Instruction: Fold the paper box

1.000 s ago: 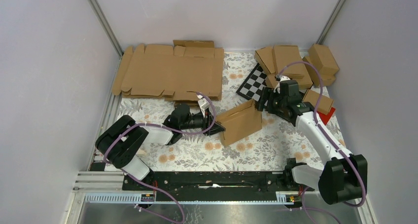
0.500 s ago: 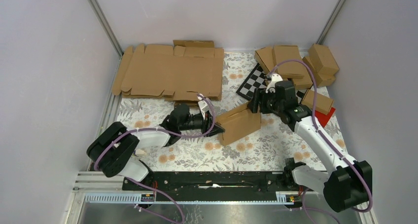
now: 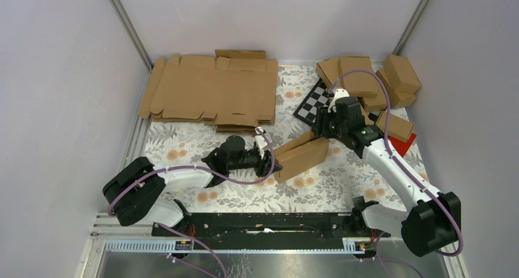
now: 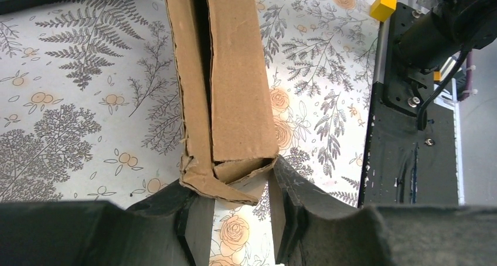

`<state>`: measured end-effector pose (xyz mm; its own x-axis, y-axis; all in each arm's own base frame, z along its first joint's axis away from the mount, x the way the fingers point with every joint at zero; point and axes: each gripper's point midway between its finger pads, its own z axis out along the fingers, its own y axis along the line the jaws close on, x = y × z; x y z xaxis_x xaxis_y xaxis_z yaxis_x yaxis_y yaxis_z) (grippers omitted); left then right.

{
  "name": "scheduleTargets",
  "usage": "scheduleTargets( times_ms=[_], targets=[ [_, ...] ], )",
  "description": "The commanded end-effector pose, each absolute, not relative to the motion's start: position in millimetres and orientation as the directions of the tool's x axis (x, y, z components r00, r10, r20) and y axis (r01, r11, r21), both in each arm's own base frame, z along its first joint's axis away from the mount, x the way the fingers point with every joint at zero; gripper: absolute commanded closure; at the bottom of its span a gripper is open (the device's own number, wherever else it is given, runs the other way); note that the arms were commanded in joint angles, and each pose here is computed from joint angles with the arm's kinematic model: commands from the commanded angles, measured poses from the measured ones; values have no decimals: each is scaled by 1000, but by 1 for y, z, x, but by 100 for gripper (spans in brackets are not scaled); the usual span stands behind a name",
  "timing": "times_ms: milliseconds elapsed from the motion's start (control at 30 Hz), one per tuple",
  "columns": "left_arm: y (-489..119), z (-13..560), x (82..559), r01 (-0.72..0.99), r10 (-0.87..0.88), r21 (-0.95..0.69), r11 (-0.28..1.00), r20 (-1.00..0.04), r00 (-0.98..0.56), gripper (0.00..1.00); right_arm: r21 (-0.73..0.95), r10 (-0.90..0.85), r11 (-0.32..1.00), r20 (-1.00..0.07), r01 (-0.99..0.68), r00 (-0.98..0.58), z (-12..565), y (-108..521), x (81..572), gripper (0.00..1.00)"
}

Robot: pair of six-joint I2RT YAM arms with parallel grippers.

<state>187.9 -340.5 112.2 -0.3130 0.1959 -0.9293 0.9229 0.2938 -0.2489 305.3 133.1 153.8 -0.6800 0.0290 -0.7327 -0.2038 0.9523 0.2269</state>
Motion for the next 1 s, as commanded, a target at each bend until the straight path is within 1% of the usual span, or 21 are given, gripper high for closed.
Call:
scheduleTargets(
  times_ms=[0,67,167,233,300,367,467,533,600,667,767,867,933,967],
  targets=[
    [-338,124,205,920,189,-166,356,-951,-245,65,178,2,968,-717,-180,-697,159,122,297,43],
    [-338,124,204,920,190,-164,355,-951,-242,65,177,-6,967,-705,-184,-709,158,122,294,44],
    [-339,123,203,923,194,-162,350,-951,-241,65,172,-11,968,-700,-184,-714,159,122,293,51],
    [-340,123,202,924,197,-160,347,-951,-238,65,157,0,975,-702,-155,-712,160,117,296,53],
    [-340,123,202,925,199,-159,347,-951,-238,65,147,2,979,-708,-144,-706,163,115,298,50],
    [-341,122,202,926,205,-158,343,-949,-238,65,148,-3,977,-713,-155,-701,166,117,300,44],
    [-342,121,201,928,213,-157,339,-948,-238,65,148,-15,974,-719,-174,-695,171,121,301,42],
    [-342,121,201,928,215,-156,338,-947,-237,65,137,-26,974,-725,-182,-688,173,121,302,43],
    [-343,121,200,929,216,-156,335,-947,-237,65,135,-36,972,-723,-192,-690,172,123,302,48],
    [-344,120,200,930,218,-158,333,-946,-238,65,137,-45,970,-711,-202,-701,169,126,302,58],
    [-344,120,200,930,221,-157,333,-946,-239,65,133,-60,968,-696,-210,-716,164,128,300,70],
    [-344,120,200,930,222,-156,332,-946,-238,64,114,-66,974,-684,-195,-727,160,124,298,75],
    [-344,118,201,928,225,-158,337,-944,-243,62,88,-71,981,-670,-174,-739,158,118,296,82],
    [-344,117,202,925,225,-163,344,-942,-250,60,81,-74,982,-663,-170,-745,157,117,295,88]
  ],
)
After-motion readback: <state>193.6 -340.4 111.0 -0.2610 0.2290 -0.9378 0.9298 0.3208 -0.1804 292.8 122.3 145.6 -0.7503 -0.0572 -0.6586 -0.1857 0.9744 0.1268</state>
